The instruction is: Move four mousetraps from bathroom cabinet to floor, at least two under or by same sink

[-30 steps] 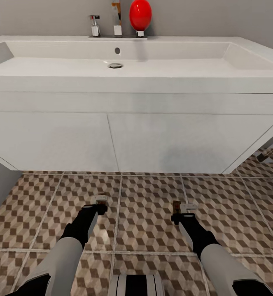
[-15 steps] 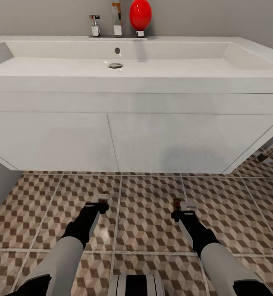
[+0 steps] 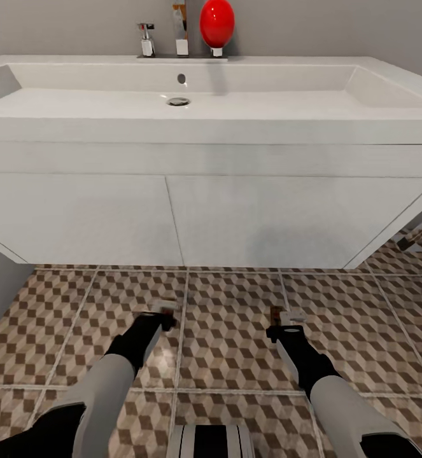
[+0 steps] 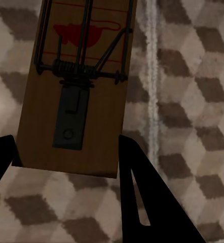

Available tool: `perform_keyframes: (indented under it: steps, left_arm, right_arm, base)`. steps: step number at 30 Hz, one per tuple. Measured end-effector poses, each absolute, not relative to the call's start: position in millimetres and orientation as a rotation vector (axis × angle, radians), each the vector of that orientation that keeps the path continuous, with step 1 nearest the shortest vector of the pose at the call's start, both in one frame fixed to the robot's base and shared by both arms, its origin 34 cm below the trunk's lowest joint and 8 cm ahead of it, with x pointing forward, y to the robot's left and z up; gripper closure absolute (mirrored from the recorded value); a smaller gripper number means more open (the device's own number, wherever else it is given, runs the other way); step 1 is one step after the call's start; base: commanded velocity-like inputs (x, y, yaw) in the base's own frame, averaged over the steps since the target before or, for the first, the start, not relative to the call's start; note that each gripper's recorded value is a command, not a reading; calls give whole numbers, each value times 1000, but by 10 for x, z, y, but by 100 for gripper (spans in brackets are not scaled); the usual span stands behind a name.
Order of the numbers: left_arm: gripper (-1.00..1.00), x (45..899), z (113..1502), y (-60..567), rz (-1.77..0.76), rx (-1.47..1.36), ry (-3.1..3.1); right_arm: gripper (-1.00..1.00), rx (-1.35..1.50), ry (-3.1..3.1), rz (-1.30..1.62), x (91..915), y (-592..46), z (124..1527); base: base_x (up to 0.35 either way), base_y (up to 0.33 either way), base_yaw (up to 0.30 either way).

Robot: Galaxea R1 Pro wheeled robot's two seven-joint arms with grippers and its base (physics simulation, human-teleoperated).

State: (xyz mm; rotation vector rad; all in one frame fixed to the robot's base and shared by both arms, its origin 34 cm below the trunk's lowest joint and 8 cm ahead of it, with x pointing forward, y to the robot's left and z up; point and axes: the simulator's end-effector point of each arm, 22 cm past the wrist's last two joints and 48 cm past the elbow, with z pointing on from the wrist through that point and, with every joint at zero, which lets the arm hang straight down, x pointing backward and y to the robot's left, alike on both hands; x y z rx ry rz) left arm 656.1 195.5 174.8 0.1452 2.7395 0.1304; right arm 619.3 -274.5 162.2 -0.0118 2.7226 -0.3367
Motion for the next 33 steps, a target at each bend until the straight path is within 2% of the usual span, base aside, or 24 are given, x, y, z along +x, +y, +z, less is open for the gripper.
perform_keyframes:
  steps: [33]
  left_arm:
    - [100, 6454, 1643, 1839, 96, 169, 2808]
  right_arm:
    - [100, -13, 2730, -321, 6188, -2717, 1617]
  base:
    - [0, 0, 0]
